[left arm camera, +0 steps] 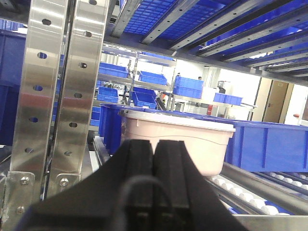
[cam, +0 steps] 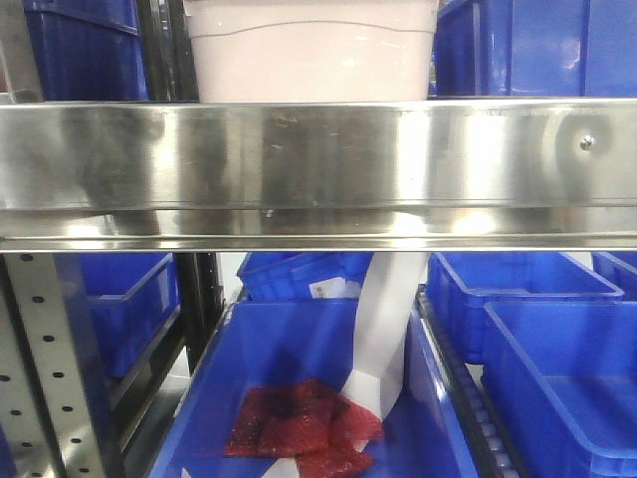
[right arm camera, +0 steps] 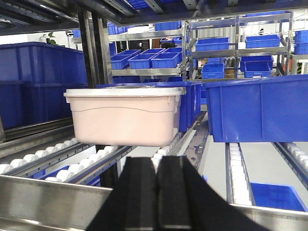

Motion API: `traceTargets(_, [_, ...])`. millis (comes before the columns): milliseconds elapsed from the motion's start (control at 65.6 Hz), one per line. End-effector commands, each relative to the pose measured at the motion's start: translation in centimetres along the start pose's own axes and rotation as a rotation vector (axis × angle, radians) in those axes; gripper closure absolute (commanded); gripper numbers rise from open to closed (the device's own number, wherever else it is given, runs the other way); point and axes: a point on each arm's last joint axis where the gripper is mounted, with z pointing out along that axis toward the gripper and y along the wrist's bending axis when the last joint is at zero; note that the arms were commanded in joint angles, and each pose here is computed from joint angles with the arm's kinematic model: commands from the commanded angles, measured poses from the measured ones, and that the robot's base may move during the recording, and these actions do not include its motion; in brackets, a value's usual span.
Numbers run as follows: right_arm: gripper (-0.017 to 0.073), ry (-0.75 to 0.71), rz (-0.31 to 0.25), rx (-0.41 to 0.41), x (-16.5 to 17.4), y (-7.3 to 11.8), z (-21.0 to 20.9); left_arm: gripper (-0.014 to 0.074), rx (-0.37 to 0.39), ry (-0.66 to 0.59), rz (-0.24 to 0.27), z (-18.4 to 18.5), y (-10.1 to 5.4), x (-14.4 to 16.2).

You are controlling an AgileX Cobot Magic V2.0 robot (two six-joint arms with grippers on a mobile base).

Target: Grab white bin and place on right shelf

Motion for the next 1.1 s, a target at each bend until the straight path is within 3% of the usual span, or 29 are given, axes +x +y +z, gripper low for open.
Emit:
traceTargets(0, [0.0529,-0.056,0.008,0.03,-1.2,-0.2,0.0,0.0712,-0.015,-0.065,-0.01,-0.2,0.1,-1.3])
traceTargets(168, [0.0529,-0.054,0.001,0.034,-1.1,-0.2,0.0,0.0712,-0.015,-0.065,-0.01,-0.2,0.1,-1.3])
traceTargets(274, [0.0529,-0.061,-0.119,0.112,-0.6,-1.0,0.2,0.0712,-0.015,-0.065,-0.01,-0.2,0.1,-1.3])
traceTargets(305, [0.0529,-0.051,-0.128,0.124,-0.2,-1.2,0.2,0.0712,-0.015,-0.065,-0.01,-0.2,0.1,-1.3])
traceTargets(442, [0.0529,-0.013,-0.07,0.195,2.1,-2.3,0.6,0.0712,-0.015,-0.065,-0.01,-0.2,0.1,-1.3])
traceTargets(564, [0.0529,-0.026,-0.13,0.246,4.2,-3.2,0.8,0.0712,-0.015,-0.065,-0.01,-0.2,0.1,-1.3])
traceTargets(732, [0.0529,-0.088,-0.132,0.233,7.3,-3.5,0.3,0.0712,-0.015,-0.065,-0.01,-0.2,0.1,-1.3])
traceTargets(777, [0.0529,-0.038,-0.125,0.234,8.2,-3.7,0.3,0.0712,-0.015,-0.065,-0.01,-0.2,0.1,-1.3])
traceTargets(1082, [0.0529,-0.026,-0.122,0.225,8.3,-3.6,0.4,0.0712,-0.015,-0.065,-0.01,-0.2,0.1,-1.3])
